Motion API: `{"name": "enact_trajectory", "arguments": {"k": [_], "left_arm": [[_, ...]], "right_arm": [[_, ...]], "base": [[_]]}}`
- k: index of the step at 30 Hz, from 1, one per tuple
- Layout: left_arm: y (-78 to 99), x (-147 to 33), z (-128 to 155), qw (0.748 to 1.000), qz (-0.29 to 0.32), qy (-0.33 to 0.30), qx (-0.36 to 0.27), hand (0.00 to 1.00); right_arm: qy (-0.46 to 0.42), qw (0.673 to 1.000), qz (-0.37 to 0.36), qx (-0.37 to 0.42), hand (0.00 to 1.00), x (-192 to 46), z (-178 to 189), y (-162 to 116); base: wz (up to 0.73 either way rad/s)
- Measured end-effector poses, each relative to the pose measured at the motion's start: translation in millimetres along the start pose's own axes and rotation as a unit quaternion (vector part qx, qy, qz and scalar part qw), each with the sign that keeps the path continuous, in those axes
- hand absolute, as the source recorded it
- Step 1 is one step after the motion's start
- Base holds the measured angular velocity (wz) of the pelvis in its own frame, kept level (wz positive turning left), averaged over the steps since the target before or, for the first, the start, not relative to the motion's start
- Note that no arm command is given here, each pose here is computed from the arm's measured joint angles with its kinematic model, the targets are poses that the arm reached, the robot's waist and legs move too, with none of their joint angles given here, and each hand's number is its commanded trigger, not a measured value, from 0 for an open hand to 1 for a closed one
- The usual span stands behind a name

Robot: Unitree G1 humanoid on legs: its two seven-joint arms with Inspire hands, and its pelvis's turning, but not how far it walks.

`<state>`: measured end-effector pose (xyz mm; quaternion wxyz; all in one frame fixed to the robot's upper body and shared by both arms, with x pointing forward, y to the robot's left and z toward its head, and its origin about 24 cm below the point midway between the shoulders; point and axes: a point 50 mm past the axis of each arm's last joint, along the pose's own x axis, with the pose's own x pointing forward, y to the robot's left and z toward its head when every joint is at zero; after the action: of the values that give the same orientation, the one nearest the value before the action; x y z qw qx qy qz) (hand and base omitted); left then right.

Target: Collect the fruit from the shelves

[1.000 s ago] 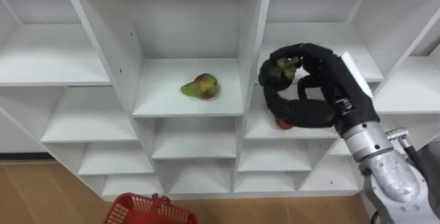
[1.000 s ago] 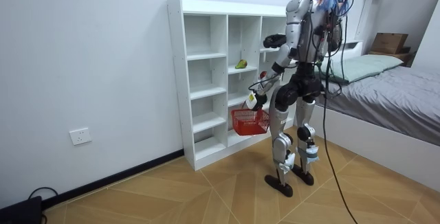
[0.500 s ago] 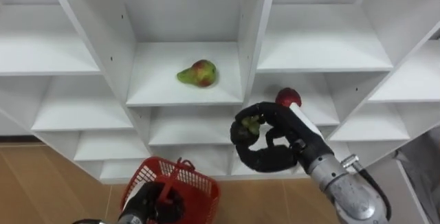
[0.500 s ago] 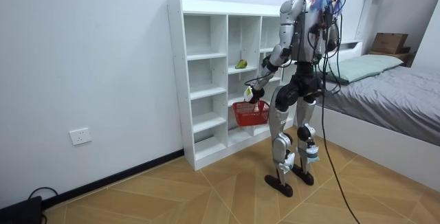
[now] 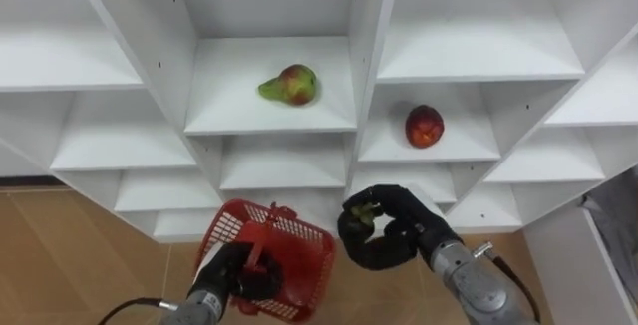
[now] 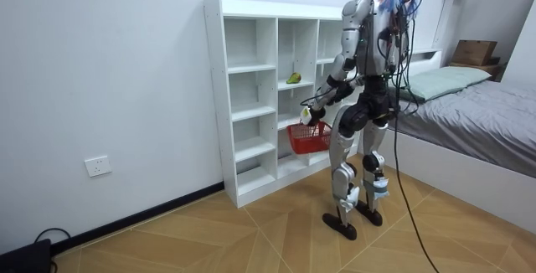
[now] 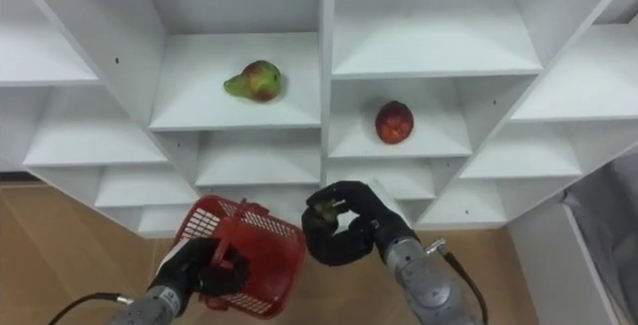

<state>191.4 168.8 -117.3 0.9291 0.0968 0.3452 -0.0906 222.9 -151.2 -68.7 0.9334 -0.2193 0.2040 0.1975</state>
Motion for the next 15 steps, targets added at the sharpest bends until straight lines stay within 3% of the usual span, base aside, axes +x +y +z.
{"name": "enact_trajectory", "arguments": {"k": [7, 15], "left_arm": [[-13.8, 1.4, 9.5, 0.998, -0.054, -0.021, 0.028, 1.00], [-20.1, 0.6, 34.8, 0.990, -0.090, -0.088, 0.056, 1.00]], "right_arm": [[0.016, 0.999, 0.018, -0.034, 1.00, 0.2, -6.1, 6.6], [0.036, 0.997, 0.036, -0.051, 1.00, 5.5, -14.0, 10.7]], "base": [[0.03], [0.03]]}}
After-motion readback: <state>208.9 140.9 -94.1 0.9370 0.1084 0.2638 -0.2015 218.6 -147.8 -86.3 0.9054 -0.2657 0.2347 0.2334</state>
